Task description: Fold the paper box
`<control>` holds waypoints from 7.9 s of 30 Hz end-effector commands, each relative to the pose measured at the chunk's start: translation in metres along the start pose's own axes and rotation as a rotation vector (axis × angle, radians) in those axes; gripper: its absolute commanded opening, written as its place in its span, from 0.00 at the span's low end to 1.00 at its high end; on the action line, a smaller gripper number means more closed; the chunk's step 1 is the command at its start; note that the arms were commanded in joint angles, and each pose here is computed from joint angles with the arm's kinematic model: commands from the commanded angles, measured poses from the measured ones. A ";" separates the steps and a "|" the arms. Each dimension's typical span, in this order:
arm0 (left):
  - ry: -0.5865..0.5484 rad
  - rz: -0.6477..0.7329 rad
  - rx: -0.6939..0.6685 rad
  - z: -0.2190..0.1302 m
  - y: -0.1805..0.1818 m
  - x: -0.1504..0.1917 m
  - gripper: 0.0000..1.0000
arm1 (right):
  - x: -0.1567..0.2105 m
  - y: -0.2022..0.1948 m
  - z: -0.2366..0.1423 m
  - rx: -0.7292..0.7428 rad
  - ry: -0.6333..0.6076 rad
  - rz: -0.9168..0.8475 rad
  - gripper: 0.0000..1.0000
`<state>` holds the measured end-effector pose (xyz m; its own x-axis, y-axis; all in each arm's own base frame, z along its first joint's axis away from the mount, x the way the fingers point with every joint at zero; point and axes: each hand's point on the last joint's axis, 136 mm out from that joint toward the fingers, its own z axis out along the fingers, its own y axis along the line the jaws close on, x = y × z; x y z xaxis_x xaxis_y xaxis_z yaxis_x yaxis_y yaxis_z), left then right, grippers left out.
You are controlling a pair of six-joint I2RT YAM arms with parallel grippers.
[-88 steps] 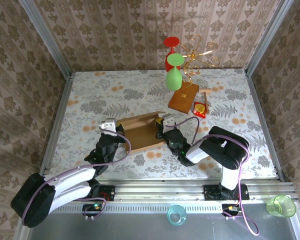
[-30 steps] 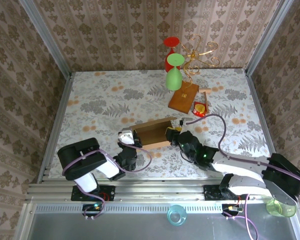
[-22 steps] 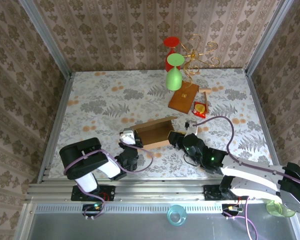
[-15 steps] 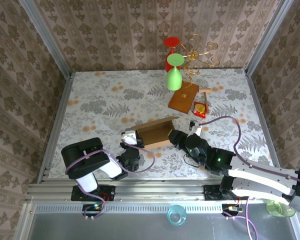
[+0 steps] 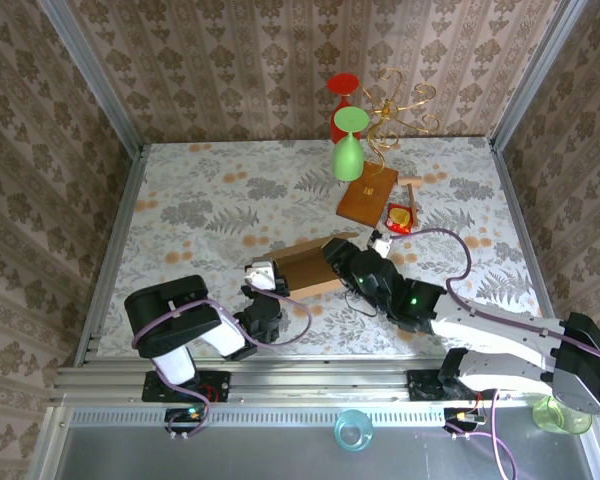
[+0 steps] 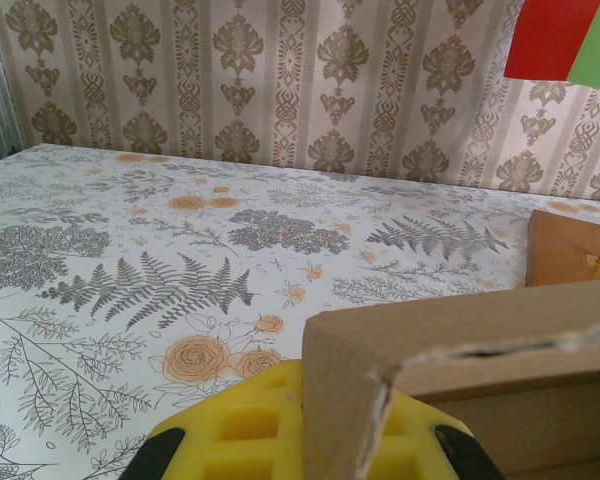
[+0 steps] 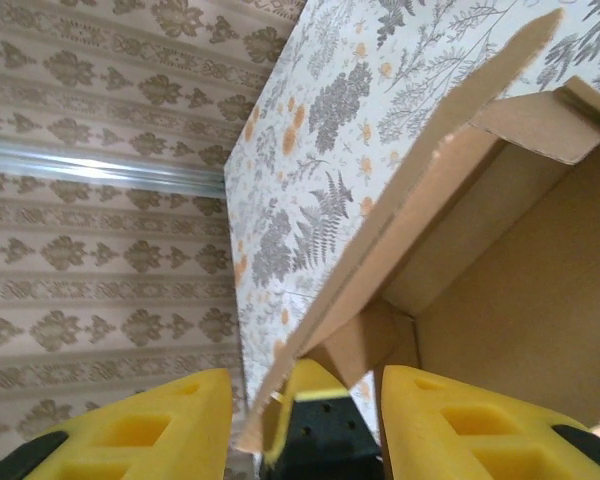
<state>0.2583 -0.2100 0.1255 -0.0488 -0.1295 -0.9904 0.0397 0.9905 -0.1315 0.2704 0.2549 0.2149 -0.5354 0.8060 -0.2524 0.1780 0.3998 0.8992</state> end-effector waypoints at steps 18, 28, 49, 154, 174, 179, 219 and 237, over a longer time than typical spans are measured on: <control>0.081 0.162 0.065 -0.009 -0.005 0.027 0.03 | 0.003 -0.028 0.049 0.091 0.043 0.204 0.05; 0.127 0.019 0.256 -0.048 -0.019 0.001 0.62 | -0.001 -0.063 0.048 0.147 0.046 0.205 0.00; 0.628 -0.355 0.207 -0.008 0.030 -0.027 0.58 | 0.005 -0.121 0.043 0.270 0.094 0.146 0.00; 0.830 -0.419 0.302 0.035 0.015 0.042 0.48 | -0.032 -0.161 0.115 0.273 0.550 -0.325 0.41; 0.938 -0.455 0.270 0.024 0.022 0.096 0.15 | -0.036 -0.149 0.108 0.228 0.592 -0.388 0.54; 0.943 -0.428 0.243 0.019 0.034 0.102 0.06 | -0.042 -0.141 0.103 0.184 0.618 -0.434 0.67; 0.972 -0.462 0.132 0.014 0.076 0.132 0.00 | -0.018 -0.123 0.109 -0.028 0.718 -0.286 0.81; 0.950 -0.467 0.156 0.021 0.073 0.126 0.00 | 0.025 -0.105 0.155 -0.134 0.765 -0.164 0.70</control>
<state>0.3149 -0.1833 0.0532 -0.7422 -0.3962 -0.5406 0.1034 0.7292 -0.6764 0.3669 0.2873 0.0569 -0.9676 0.2181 -0.1273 -0.0246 0.4200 0.9072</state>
